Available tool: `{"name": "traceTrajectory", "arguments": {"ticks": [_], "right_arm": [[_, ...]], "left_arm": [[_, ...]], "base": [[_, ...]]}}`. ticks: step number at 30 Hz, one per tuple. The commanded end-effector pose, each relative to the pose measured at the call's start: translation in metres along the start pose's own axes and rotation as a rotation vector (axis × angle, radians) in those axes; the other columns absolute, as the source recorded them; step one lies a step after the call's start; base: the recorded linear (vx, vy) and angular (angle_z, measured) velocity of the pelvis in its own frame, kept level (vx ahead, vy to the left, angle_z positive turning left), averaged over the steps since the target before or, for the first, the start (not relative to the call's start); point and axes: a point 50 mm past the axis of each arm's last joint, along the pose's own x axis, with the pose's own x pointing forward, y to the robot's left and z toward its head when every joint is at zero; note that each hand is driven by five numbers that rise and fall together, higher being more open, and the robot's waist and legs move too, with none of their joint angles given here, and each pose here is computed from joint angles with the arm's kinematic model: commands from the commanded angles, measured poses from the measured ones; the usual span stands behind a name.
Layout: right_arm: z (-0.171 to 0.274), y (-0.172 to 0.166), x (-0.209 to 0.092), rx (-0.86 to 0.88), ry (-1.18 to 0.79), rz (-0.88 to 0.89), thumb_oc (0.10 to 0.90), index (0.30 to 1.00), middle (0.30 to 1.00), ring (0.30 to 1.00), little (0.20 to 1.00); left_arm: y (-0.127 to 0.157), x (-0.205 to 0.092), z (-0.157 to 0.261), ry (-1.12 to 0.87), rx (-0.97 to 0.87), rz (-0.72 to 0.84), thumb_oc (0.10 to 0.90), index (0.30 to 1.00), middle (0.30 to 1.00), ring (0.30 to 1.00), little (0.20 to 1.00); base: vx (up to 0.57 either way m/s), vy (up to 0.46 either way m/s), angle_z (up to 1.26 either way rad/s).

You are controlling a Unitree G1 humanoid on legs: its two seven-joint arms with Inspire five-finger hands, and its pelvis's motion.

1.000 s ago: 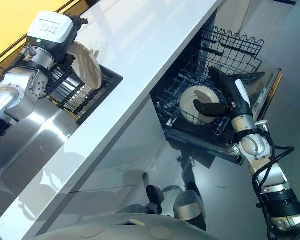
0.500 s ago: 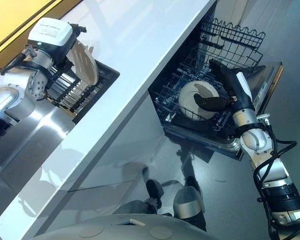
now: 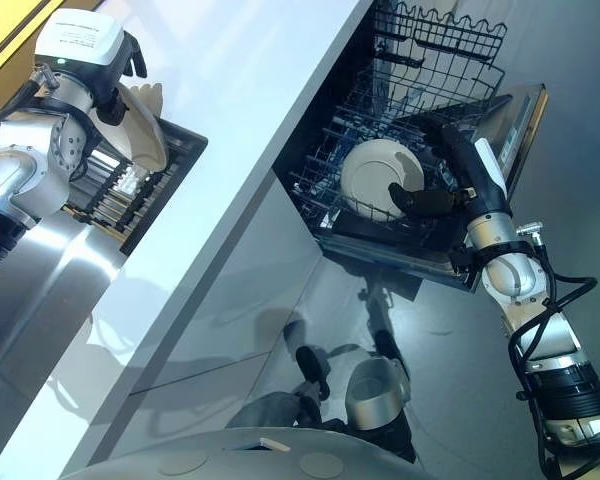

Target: Pick up plates and place into dishwasher.

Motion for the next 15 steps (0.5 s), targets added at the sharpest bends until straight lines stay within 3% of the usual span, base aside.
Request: {"name": "traceTrajectory", "arguments": {"ticks": [1,15], "right_arm": [[0.063,-0.03,0.009,-0.09,-0.31,-0.066,0.8,0.9,0.9,0.9,0.9],[0.07,-0.022,0.011,-0.1,-0.32,-0.047,0.8,0.9,0.9,0.9,0.9]], "left_arm": [[0.047,0.013,-0.024,0.111,0.077,0.154,0.1,0.3,0.3,0.3,0.2],[0.042,0.014,-0.008,0.05,0.107,0.109,0.1,0.3,0.3,0.3,0.2]], "base": [[0.0,0.052,0.0],[-0.01,0.023,0.0]]}}
